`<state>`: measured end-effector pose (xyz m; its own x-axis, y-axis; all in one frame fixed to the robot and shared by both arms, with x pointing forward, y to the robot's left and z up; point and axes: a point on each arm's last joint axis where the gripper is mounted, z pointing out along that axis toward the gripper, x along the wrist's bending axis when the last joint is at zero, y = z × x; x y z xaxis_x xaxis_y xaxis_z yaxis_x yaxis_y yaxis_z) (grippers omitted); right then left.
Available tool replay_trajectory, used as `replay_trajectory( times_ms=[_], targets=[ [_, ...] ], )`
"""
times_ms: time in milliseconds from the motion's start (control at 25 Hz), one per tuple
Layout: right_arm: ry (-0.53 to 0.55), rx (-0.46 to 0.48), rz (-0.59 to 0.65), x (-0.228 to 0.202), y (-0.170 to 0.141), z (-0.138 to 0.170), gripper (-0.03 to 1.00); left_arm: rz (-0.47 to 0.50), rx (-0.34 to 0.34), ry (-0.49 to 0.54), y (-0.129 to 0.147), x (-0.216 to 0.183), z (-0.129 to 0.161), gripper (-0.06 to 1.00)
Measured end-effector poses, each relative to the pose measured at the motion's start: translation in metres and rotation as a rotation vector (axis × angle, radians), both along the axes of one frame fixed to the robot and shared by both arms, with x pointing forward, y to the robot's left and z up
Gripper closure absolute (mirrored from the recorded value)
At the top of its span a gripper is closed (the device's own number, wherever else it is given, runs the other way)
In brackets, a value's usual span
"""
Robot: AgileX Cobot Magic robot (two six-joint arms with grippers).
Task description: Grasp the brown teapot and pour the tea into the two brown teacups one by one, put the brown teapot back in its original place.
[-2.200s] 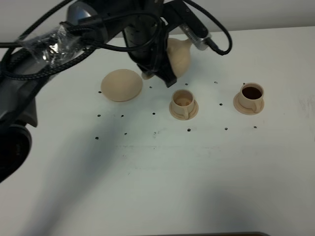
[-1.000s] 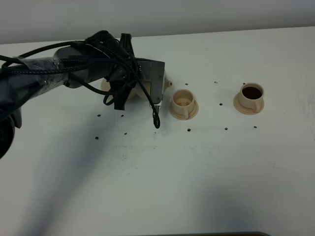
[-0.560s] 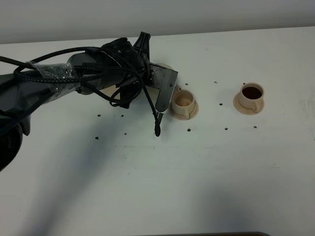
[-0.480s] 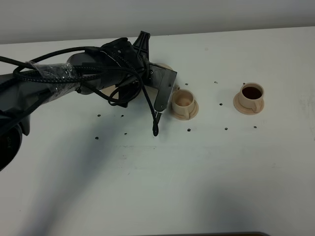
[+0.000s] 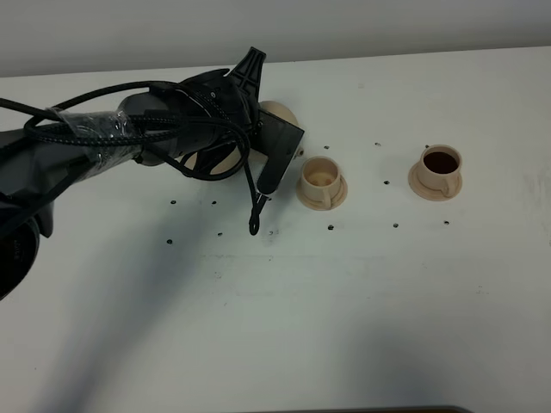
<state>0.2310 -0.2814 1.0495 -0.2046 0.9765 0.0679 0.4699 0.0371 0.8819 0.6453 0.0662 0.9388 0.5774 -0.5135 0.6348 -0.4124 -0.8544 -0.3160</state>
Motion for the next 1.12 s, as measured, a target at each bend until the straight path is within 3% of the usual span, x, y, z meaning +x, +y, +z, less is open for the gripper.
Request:
replay_trajectory(
  times_ms=[240, 1120],
  targets=[
    [0.0, 0.0, 0.0, 0.0, 0.0, 0.0, 0.56, -0.067, 0.018, -0.027, -0.013, -0.006, 0.002, 0.83],
    [0.0, -0.001, 0.0, 0.0, 0.0, 0.0, 0.56, -0.296, 0.223, -0.178, -0.04, -0.017, 0.01, 0.83]
  ],
)
